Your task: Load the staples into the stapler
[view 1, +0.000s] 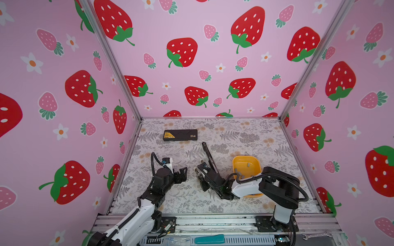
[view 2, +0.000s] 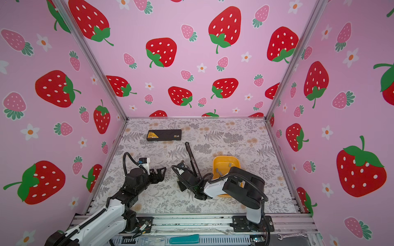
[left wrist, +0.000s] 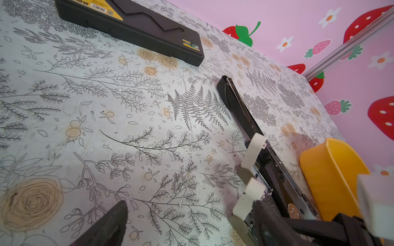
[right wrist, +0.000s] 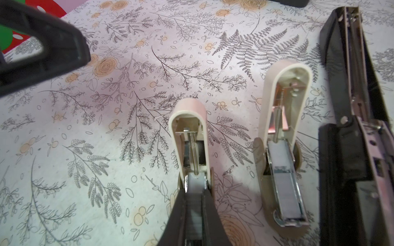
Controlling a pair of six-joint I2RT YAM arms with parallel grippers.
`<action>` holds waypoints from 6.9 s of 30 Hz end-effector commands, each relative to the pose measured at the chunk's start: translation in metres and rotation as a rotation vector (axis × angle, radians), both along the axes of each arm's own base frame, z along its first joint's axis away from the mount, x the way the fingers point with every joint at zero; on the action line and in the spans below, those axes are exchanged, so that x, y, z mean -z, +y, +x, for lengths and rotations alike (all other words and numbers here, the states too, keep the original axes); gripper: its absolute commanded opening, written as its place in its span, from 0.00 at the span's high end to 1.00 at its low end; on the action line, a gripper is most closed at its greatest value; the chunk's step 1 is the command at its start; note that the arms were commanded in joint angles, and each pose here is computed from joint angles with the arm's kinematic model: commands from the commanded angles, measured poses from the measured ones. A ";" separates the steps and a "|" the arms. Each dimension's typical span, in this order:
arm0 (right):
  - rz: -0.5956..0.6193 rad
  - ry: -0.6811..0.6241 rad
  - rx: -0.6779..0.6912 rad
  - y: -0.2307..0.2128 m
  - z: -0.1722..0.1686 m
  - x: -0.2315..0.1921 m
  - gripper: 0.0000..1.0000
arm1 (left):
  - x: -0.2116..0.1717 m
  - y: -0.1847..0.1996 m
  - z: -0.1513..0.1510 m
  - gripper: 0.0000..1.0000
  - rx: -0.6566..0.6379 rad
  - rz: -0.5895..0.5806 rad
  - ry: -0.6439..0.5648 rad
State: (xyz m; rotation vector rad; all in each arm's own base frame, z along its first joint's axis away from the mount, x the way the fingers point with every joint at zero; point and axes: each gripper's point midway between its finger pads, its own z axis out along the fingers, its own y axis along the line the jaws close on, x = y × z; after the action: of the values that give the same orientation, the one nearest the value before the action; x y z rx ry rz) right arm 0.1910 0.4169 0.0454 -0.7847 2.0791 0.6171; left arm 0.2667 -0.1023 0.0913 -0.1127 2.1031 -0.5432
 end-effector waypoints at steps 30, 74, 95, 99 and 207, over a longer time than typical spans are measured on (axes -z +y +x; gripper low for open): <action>-0.036 -0.036 0.005 -0.004 0.004 -0.004 0.95 | -0.009 -0.004 0.005 0.07 0.011 0.002 -0.027; -0.051 -0.007 -0.006 -0.003 0.000 0.010 0.95 | -0.008 -0.005 0.005 0.07 0.017 0.012 -0.022; -0.050 0.036 -0.045 -0.015 -0.019 0.015 0.83 | -0.008 -0.006 0.006 0.07 0.016 0.015 -0.019; -0.047 0.030 -0.040 -0.015 -0.017 0.012 0.77 | -0.007 -0.006 0.006 0.07 0.015 0.016 -0.017; -0.102 0.043 -0.128 -0.017 -0.031 0.059 0.83 | 0.035 -0.057 0.020 0.20 0.093 0.051 0.270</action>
State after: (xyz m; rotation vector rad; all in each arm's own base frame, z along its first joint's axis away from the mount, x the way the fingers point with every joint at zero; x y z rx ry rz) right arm 0.1744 0.4090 0.0211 -0.8930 2.0241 0.6314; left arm 0.2842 -0.1530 0.0473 -0.1212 2.4567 -0.5515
